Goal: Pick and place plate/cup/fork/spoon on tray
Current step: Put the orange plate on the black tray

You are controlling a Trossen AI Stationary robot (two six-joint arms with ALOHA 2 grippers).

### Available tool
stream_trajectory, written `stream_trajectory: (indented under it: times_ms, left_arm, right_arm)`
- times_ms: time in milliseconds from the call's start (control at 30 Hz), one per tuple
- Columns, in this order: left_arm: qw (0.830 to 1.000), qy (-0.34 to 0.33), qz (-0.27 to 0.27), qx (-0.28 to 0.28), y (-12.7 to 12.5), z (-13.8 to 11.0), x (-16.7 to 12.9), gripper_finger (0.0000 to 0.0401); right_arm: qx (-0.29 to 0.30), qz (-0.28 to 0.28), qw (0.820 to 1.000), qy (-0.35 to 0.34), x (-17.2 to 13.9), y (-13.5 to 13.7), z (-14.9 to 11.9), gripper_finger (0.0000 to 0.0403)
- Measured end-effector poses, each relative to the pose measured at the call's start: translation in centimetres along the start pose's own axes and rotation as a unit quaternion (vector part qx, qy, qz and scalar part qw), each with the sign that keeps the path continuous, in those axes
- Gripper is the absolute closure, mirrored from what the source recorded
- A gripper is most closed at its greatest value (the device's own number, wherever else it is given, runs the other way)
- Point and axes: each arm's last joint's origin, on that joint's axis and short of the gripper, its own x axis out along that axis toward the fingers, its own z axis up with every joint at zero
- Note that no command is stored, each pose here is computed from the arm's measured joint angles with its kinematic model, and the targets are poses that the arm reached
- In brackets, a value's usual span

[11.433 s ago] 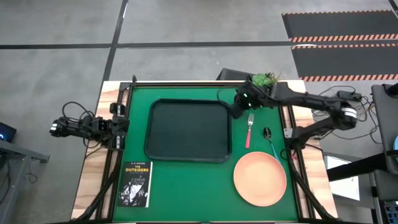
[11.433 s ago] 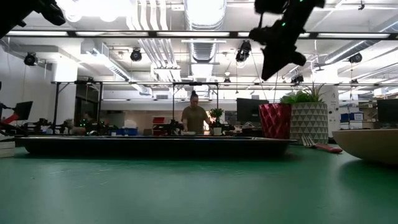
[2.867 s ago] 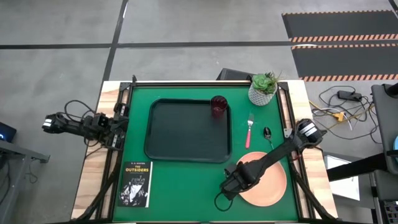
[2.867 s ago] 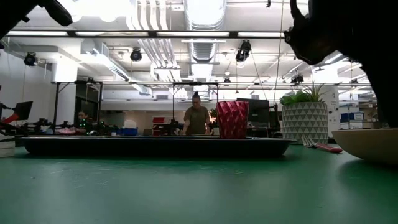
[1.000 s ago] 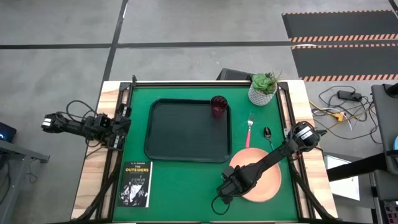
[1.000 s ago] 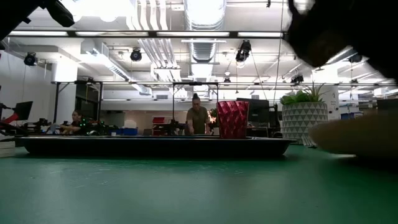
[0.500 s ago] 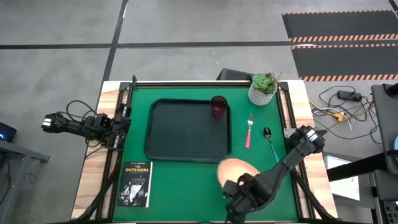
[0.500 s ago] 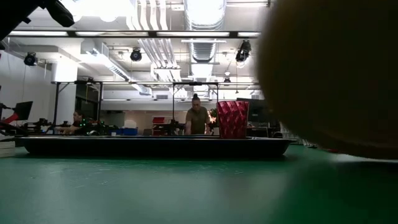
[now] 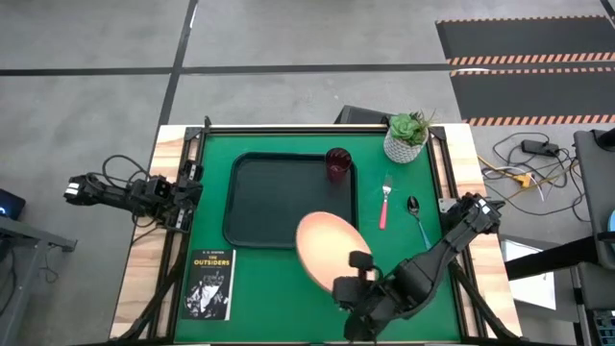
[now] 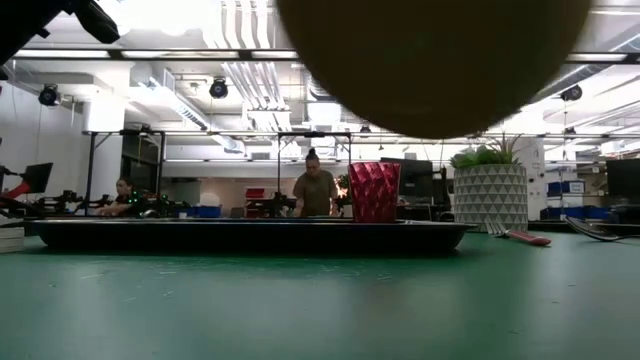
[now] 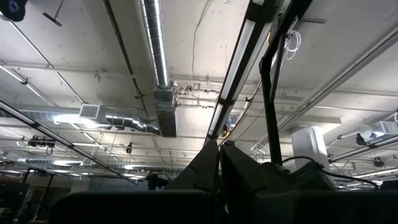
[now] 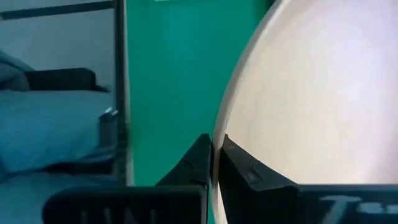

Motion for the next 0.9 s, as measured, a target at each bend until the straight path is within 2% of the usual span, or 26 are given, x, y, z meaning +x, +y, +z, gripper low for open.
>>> stream_trajectory:
  times_ms: [133,267,433,900]
  left_arm:
    - [1.0,0.001,0.0,0.0,0.0,0.0,0.0,0.0401]
    - [1.0,0.001,0.0,0.0,0.0,0.0,0.0,0.0401]
    - [1.0,0.001,0.0,0.0,0.0,0.0,0.0,0.0401]
    - [1.0,0.001,0.0,0.0,0.0,0.0,0.0,0.0401]
  right_arm:
    - [-0.053,0.005,0.998,-0.023,1.7,-1.3,1.9,0.0395]
    - [-0.084,0.002,0.996,-0.001,4.2,-3.7,3.3,0.0395]
    - [-0.144,-0.032,0.989,0.028,7.9,-6.8,4.5,0.0395]
    - [-0.221,-0.089,0.963,0.125,18.1,-14.0,5.1,0.0394]
